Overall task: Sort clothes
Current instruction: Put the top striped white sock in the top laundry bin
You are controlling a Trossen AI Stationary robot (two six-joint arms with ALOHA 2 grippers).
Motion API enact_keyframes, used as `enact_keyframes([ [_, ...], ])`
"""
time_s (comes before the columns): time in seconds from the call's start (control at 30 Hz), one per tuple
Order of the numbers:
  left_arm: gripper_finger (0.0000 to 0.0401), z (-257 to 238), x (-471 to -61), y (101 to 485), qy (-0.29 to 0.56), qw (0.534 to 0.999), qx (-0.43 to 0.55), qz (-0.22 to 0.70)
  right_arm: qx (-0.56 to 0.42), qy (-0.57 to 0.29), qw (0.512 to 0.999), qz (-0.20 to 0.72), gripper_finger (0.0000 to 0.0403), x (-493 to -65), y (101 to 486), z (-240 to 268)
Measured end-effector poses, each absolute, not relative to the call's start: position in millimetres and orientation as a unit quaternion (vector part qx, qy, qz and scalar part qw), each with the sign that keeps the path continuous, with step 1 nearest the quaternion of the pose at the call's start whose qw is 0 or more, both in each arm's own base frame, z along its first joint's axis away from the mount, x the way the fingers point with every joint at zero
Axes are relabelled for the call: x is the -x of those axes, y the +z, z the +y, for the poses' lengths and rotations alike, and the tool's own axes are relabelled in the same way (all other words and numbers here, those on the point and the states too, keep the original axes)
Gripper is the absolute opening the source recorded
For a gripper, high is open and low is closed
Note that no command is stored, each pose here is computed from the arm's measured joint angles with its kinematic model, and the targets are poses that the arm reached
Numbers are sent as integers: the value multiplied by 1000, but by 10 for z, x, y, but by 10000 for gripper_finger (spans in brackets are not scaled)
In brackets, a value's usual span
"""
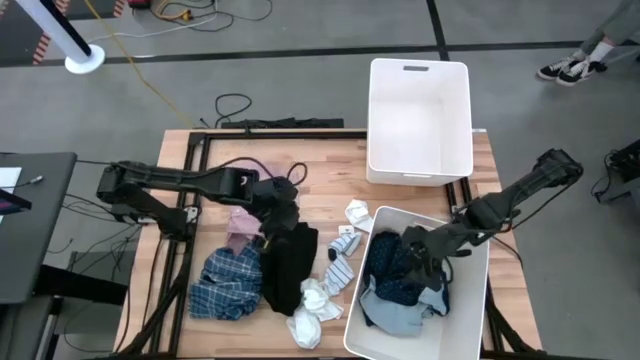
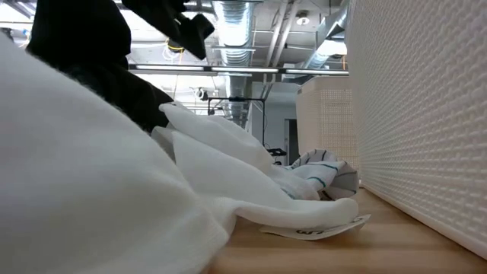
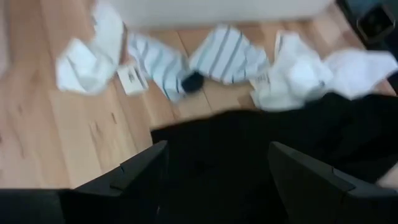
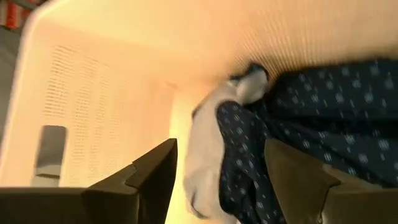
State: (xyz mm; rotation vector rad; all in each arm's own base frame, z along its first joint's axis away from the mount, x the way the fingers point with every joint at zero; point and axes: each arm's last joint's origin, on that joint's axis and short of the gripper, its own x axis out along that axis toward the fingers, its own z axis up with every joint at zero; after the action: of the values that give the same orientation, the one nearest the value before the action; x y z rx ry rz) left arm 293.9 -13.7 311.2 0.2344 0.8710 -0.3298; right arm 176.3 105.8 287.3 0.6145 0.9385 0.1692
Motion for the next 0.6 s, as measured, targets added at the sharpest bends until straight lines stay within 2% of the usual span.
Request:
enact_keyframes([
  [0.3,270,-141,-2493,3155,-116,943,-105,294,-272,141,886,348,260,-1812,3072,1074],
  [0.6,270,-242,-2223,2958,-145,956,-77,242,-208,165,930,253,260,-1885,3396,1061],
])
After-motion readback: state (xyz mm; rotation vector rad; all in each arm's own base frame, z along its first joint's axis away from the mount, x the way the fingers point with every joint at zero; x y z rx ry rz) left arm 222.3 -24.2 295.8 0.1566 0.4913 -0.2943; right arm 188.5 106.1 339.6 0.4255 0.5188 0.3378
